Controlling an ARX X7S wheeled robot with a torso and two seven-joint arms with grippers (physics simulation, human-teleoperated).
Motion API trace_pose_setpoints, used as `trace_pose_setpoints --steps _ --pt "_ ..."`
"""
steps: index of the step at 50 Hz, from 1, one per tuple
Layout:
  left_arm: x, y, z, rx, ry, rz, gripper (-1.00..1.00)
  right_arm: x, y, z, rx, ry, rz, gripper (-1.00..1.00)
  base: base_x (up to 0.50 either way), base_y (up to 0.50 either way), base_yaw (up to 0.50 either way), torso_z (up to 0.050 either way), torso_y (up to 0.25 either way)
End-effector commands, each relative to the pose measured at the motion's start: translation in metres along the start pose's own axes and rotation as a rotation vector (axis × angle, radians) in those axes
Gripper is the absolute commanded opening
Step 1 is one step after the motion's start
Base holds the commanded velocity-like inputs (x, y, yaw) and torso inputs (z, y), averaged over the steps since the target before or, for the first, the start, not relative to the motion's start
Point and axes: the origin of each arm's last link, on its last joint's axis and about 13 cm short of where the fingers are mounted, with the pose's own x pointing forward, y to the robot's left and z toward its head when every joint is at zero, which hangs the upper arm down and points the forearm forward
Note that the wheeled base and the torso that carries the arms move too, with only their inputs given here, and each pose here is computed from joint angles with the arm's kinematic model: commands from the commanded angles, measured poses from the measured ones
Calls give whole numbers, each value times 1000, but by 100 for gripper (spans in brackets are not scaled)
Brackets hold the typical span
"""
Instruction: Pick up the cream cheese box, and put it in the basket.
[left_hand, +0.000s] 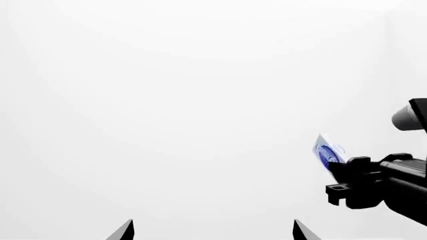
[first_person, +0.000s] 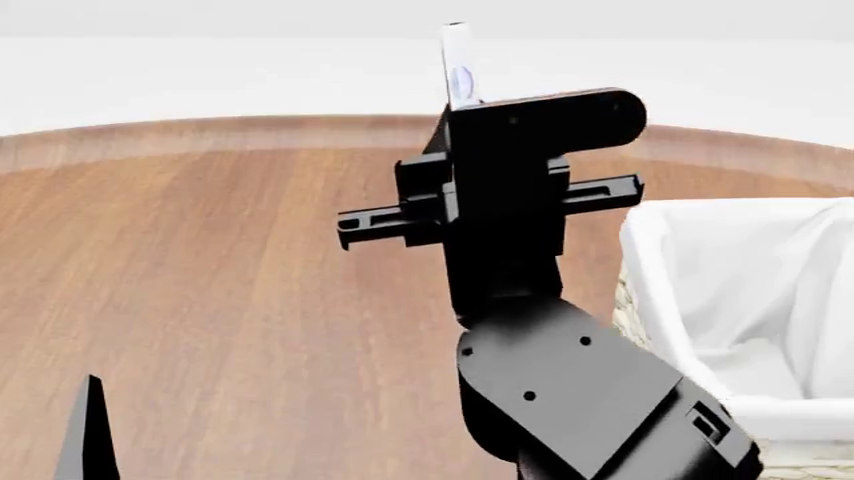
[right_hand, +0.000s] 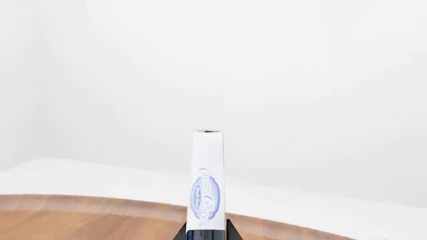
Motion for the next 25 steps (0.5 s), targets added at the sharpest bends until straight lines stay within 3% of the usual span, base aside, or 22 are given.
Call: trace_pose_setpoints --steps 1,11,25 --pt "0 0 1 -3 -2 -2 100 -22 -18 57 -30 -162 -12 -100 0 0 0 0 199" --pt "-1 -1 1 11 -9 -11 100 -46 -60 82 -25 -206 -33 -100 0 0 0 0 0" --pt "0 -1 0 10 -7 -10 100 -83 -114 76 -24 -195 -148 -100 0 0 0 0 0"
